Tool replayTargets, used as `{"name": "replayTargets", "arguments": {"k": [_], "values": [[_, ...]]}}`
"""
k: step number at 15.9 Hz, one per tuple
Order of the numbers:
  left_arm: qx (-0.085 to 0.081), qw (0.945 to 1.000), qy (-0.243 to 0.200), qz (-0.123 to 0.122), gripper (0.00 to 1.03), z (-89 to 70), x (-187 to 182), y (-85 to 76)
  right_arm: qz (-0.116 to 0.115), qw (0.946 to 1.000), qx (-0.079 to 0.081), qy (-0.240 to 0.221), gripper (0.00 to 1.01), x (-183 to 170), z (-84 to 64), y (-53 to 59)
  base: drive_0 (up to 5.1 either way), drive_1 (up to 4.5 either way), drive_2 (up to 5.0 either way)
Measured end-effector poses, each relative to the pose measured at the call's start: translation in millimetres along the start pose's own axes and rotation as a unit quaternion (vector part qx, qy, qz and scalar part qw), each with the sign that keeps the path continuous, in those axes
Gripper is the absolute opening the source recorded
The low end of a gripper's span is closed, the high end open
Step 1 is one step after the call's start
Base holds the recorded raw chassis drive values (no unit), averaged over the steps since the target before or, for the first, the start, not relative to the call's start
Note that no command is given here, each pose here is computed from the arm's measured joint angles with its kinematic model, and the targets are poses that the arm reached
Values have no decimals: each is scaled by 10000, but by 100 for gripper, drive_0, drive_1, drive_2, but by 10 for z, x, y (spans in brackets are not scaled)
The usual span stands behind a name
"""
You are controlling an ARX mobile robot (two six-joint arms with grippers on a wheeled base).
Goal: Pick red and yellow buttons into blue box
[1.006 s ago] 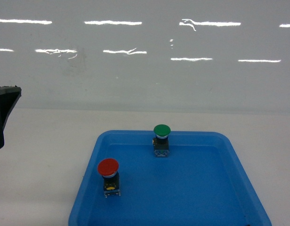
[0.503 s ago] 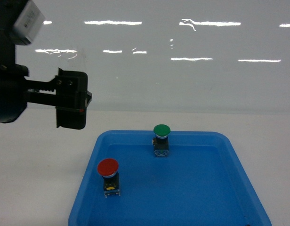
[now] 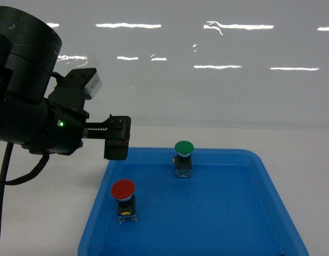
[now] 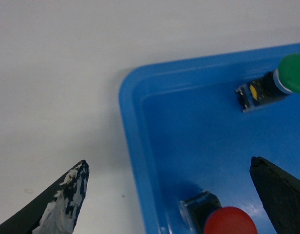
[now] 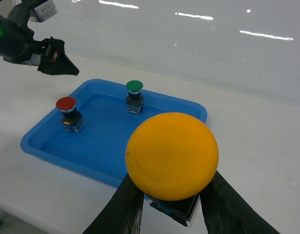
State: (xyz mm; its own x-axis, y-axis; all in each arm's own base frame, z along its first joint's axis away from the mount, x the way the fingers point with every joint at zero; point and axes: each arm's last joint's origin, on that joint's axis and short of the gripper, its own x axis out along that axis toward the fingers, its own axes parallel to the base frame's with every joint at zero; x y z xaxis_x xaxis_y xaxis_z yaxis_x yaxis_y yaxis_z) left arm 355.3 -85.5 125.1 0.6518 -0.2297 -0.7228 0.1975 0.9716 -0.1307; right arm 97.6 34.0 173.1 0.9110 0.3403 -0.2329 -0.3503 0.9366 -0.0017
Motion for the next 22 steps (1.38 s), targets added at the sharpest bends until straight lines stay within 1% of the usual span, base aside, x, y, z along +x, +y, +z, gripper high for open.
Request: {"name": "replayTargets", "arguments": {"k": [1,2,3,5,6,7,8,10,13,15,17,18,19,21,22], "values": [[-35,9999,84,-52,98,-21,3,-42,-2,10000,0,0,25,0,0,0,0,0,0],[-66,9996,224,-166,98,-56,5,-109,0,10000,0,0,25,0,0,0,0,0,0],[-186,9984,444,-310,98,-115,4,-173,0,10000,0,0,25,0,0,0,0,0,0],[-258,9966,619,-481,98,-193,7,-265,0,10000,0,0,25,0,0,0,0,0,0],[-223,9970,572,-469,98,-208,11,-291,0,10000,0,0,25,0,0,0,0,0,0],[-208,9970,547,-507,98,-216,13,-303,-2,10000,0,0,25,0,0,0,0,0,0],[-208,9969,530,-539,98,-214,17,-305,0,10000,0,0,25,0,0,0,0,0,0],[-220,9969,545,-523,98,-234,54,-289,0,10000,0,0,25,0,0,0,0,0,0],[-310,9946,808,-577,98,-342,174,-220,0,10000,0,0,25,0,0,0,0,0,0],[-341,9942,845,-580,98,-369,221,-177,0,10000,0,0,25,0,0,0,0,0,0],[-356,9932,918,-623,98,-392,252,-168,0,10000,0,0,25,0,0,0,0,0,0],[-362,9925,965,-657,98,-407,268,-168,0,10000,0,0,25,0,0,0,0,0,0],[-466,9894,1114,-806,98,-426,289,-174,0,10000,0,0,25,0,0,0,0,0,0],[-486,9891,1127,-820,98,-435,308,-181,0,10000,0,0,25,0,0,0,0,0,0],[-465,9895,1084,-837,98,-412,329,-183,0,10000,0,0,25,0,0,0,0,0,0]]}}
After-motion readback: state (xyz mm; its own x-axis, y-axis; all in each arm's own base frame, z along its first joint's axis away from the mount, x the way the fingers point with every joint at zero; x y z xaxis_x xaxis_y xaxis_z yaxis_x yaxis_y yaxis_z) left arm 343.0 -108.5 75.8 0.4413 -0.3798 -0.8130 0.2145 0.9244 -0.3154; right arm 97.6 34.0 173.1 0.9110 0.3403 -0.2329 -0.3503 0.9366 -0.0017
